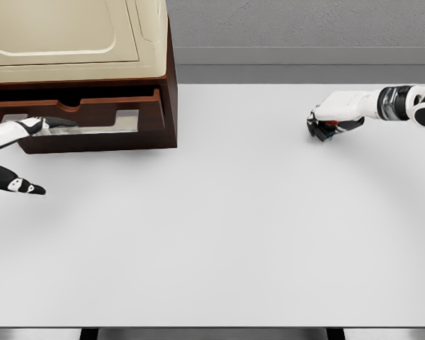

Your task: Open the cabinet drawer with left arm, and place a switch into the drawer with right arm

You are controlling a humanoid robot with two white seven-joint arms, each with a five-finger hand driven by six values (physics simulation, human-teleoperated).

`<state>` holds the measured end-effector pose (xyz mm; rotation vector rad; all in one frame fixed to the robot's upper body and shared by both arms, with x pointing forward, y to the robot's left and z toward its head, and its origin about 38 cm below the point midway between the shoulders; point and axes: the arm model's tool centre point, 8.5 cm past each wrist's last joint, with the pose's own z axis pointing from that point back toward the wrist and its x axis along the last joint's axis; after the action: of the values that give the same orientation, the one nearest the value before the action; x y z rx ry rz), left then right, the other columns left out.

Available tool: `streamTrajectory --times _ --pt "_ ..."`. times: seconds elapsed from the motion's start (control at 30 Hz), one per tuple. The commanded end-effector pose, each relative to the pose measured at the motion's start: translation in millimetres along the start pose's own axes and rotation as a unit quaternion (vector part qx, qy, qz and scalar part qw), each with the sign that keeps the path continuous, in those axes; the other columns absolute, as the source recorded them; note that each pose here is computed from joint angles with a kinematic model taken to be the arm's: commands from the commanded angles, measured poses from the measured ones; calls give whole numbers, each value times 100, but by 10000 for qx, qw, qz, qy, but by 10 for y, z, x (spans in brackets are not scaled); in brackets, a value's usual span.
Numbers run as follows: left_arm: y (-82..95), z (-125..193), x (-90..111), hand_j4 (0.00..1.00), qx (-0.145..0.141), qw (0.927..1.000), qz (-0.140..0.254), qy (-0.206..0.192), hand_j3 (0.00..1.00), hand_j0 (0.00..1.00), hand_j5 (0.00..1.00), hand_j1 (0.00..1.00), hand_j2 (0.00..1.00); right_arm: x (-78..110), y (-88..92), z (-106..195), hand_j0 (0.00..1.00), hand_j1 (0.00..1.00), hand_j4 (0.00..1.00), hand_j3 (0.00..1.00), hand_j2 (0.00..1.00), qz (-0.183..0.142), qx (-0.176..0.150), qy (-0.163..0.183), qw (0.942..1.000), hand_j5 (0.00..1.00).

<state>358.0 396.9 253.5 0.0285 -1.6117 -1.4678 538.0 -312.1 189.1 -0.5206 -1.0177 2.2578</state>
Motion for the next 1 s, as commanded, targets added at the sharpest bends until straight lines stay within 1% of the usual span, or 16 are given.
streamTrajectory --times 0.0,0.03,0.17,0.23,0.27,0.33,0.37,0.4,0.5,0.53,0.57,0.63,0.8,0.87,0.9,0.97 --pt "61 3 -2 100 136 9999 6 -8 100 100 100 100 100 1 -9 -2 45 45 45 45 45 -29 -28 -1 10000 45" --pt "53 -17 -4 100 148 9999 15 -32 100 100 100 100 100 13 -1 -14 45 45 45 45 45 -27 -17 -19 10000 45" --pt "-78 -154 -13 100 140 9996 148 -204 100 100 100 100 100 12 -46 -1 43 43 43 43 43 -8 -51 -24 10000 43" --pt "-92 -156 -17 100 127 9996 169 -202 100 100 100 100 100 -4 -109 21 42 42 42 42 42 29 -93 -4 10000 42" --pt "-92 -160 -16 100 141 9995 191 -214 100 100 100 100 100 -7 -114 28 42 42 42 42 42 31 -98 -2 9999 42" --pt "-104 -151 -26 100 126 9995 222 -199 100 100 100 100 100 -14 -216 51 42 42 42 42 42 87 -174 2 9998 42" --pt "-97 -134 -55 100 143 9995 227 -149 100 100 100 100 100 2 -234 42 42 42 42 42 42 96 -190 -23 9998 42" --pt "-89 -113 -89 100 162 9996 232 -91 100 100 100 100 100 26 -277 37 42 42 42 42 42 85 -267 -66 9996 42" --pt "-71 -94 -123 100 200 9995 238 -38 100 100 100 100 100 110 -319 6 42 42 42 42 42 106 -319 -210 9992 42" --pt "-78 -94 -133 100 196 9995 242 -26 100 100 100 100 100 143 -375 0 42 42 42 42 42 123 -384 -266 9988 42" --pt "-123 -151 -162 100 250 9991 325 -77 100 100 100 100 100 178 -402 -2 42 42 42 42 42 133 -420 -328 9985 42" --pt "-139 -163 -171 100 253 9991 344 -82 100 100 100 100 100 230 -464 -17 42 42 42 42 42 183 -458 -412 9979 42" --pt "-172 -148 -173 100 193 9991 363 -62 100 100 100 100 100 347 -620 -24 42 42 42 42 42 268 -606 -602 9960 42" --pt "-174 -146 -163 100 175 9992 365 -71 100 100 100 100 100 409 -712 -12 42 42 42 42 42 313 -701 -704 9946 42" --pt "-185 -144 -163 100 154 9992 370 -68 100 100 100 100 100 442 -725 -11 42 42 42 42 42 329 -713 -759 9940 42" --pt "-209 -154 -129 100 59 9992 374 -118 100 100 100 100 100 541 -834 18 42 42 42 42 42 428 -791 -917 9917 42"
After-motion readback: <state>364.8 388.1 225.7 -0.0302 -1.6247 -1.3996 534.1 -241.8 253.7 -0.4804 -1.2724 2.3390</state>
